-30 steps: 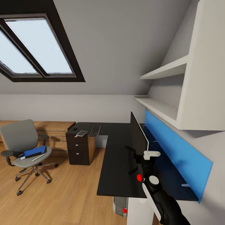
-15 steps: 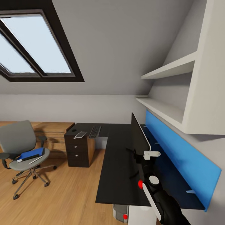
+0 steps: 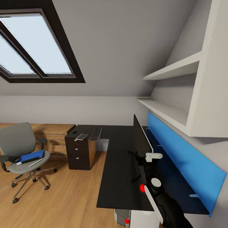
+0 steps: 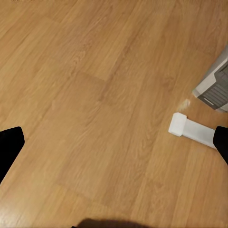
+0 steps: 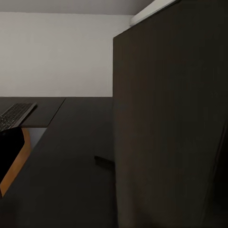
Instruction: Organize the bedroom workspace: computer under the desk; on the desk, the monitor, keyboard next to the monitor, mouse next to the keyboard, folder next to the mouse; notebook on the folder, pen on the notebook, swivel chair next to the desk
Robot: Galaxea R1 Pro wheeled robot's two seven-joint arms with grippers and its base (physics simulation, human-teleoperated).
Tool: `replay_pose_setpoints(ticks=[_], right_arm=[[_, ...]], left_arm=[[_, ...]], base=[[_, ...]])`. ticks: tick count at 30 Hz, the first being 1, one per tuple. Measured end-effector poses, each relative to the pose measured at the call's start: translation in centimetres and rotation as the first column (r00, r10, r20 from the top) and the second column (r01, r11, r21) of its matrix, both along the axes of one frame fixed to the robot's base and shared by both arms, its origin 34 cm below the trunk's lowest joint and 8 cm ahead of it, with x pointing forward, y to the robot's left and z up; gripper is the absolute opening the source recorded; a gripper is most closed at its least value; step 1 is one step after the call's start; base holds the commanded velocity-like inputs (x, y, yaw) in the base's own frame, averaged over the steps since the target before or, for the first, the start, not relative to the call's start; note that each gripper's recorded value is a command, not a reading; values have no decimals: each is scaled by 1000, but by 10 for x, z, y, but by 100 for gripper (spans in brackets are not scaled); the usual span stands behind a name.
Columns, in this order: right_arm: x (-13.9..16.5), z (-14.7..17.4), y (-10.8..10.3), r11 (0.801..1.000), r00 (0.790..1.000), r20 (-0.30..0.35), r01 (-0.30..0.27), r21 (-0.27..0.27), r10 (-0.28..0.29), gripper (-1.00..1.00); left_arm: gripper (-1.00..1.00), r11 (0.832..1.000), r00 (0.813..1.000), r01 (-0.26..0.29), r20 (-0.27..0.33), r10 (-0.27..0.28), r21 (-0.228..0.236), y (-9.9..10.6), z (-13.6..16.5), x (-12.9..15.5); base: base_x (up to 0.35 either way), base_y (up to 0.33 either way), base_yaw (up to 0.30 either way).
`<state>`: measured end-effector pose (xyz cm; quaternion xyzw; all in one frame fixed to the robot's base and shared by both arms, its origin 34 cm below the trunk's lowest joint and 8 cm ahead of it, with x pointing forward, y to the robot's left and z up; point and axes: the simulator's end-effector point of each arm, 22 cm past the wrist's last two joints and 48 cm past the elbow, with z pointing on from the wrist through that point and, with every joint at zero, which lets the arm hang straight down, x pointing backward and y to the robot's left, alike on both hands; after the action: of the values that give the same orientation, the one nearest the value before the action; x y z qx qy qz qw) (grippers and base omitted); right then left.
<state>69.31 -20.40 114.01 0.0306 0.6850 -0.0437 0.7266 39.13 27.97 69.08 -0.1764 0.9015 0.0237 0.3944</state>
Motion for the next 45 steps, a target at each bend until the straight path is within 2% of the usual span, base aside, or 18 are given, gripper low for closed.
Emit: replay_pose_setpoints(ticks=[23,45], right_arm=[[0,-1,1,1000,1000,-1,-2,1,2,100],[1,-11,1,1000,1000,-22,-3,-3,3,100]], left_arm=[[100,1000,1000,0,0,0,0,0,0,0],[100,1000,1000,1,0,-1,0,0,0,0]], base=[[-25,12,0],[-258,0,0]])
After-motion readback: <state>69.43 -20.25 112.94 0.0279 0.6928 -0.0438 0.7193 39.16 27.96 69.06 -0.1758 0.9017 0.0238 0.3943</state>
